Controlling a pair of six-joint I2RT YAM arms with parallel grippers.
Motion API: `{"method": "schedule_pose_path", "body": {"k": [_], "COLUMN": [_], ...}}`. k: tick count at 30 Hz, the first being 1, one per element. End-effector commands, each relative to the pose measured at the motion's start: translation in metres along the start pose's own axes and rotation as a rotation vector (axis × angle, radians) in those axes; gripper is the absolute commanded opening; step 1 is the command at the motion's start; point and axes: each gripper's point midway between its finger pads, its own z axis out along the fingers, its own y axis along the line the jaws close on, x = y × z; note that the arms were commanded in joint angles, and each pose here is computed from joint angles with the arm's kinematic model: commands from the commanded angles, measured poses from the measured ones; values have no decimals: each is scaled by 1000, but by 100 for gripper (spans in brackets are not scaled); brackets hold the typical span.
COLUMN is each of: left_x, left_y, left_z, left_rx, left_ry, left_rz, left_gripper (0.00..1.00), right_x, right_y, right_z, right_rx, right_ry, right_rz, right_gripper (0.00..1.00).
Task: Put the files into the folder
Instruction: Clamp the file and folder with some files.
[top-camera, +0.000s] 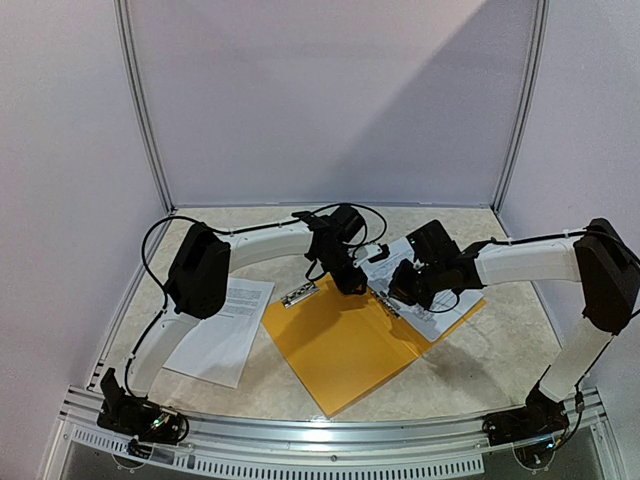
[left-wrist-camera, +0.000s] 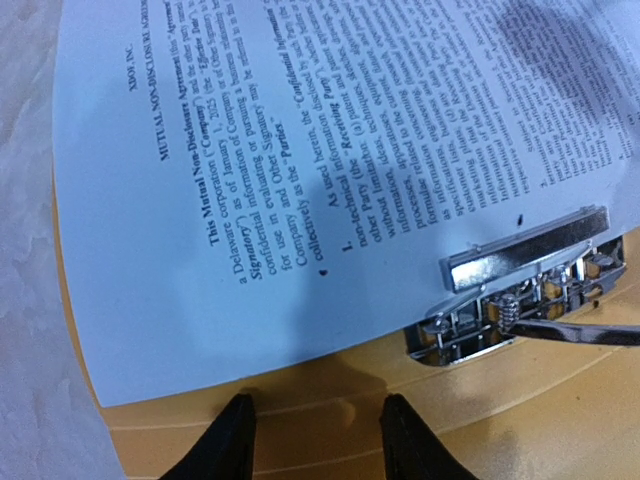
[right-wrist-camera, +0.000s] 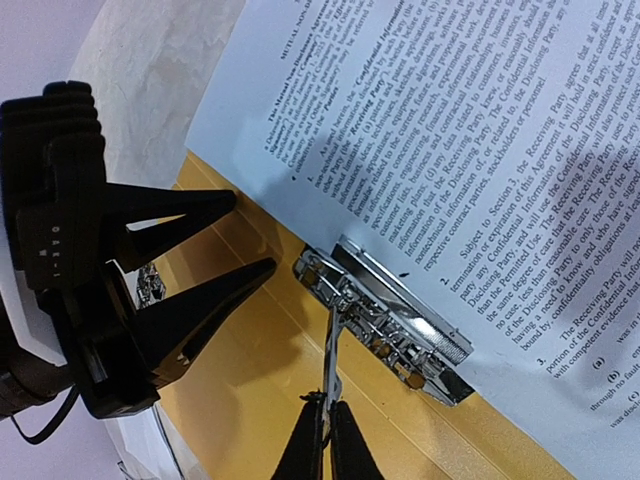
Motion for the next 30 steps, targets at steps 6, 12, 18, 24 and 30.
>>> {"method": "schedule_pose_path", "body": {"k": [6, 12, 18, 24, 30], "left_x": [60, 61, 60, 60, 60], "left_y": [-18, -19, -18, -18, -18], "left_z": [30, 30, 31, 31, 31], "left_rx": [60, 61, 59, 58, 57], "left_ry": [199, 200, 198, 198, 198], "left_rz": [-12, -11, -11, -10, -9], "left_gripper": [45, 45, 45, 44, 43], "right_x": [-7, -4, 1, 0, 0], "right_y": [33, 24, 15, 17, 17], "right_z": [-14, -13, -14, -13, -5], "right_rx": [-46, -19, 24, 19, 26], "right_ry": [5, 12, 26, 22, 26], "right_rz": [-56, -39, -25, -21, -30], "right_gripper": [8, 12, 20, 24, 22]}}
